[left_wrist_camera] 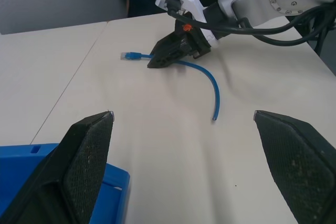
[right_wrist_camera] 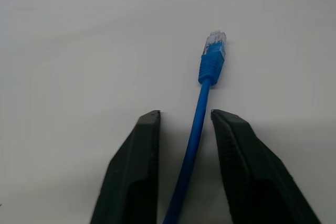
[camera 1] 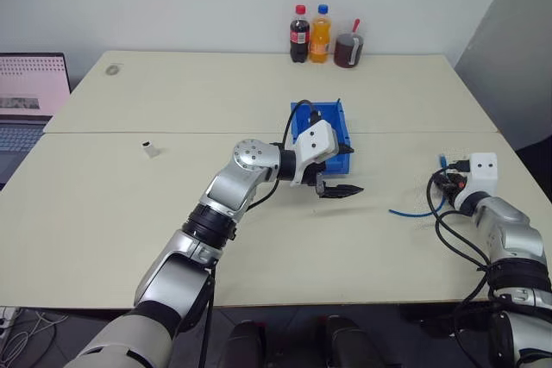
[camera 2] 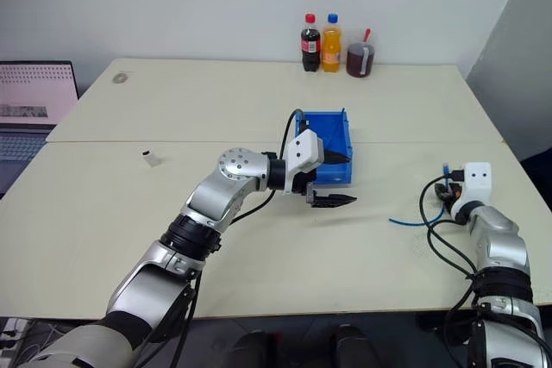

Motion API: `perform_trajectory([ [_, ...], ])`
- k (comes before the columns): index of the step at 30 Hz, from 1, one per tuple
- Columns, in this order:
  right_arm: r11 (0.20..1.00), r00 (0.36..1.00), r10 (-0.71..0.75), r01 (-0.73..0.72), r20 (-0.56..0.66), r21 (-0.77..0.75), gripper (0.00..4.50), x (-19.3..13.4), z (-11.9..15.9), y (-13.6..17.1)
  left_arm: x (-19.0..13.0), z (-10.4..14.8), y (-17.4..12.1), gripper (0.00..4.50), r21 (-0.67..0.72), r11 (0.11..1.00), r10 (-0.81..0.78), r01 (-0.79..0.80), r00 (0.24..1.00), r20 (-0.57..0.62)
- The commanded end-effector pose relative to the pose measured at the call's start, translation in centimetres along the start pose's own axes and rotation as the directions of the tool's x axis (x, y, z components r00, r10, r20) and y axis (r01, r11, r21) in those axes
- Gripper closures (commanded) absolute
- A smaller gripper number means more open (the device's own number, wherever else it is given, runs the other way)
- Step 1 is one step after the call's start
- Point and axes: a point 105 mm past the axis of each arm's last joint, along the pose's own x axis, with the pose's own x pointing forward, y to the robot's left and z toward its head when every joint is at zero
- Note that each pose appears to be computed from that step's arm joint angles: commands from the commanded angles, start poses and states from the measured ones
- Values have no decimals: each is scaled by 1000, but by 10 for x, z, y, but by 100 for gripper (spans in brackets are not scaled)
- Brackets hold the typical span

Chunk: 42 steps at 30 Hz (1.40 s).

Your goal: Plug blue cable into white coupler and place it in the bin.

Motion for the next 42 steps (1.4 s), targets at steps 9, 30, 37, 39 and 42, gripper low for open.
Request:
perform_trajectory([
  [9, 995, 1000, -20, 19, -12, -100, 447, -7, -2, -9, -11, 6, -1, 0, 23, 1000, 8, -8, 1000, 24],
  [30, 269, 336, 922, -913, -191, -307, 447, -100, 43, 236, -188, -36, -95, 0, -182, 794, 546, -580, 812, -206],
  [37, 154, 268, 921, -916, -282, -370, 447, -66, 29, 299, -213, -74, -169, 0, -233, 504, 720, -832, 554, -418],
  [39, 125, 255, 911, -921, -325, -370, 447, -61, 21, 308, -209, -76, -181, 0, -237, 466, 733, -852, 522, -436],
  [42, 98, 233, 901, -931, -367, -351, 447, -56, 11, 318, -203, -74, -191, 0, -249, 443, 742, -862, 508, -437],
])
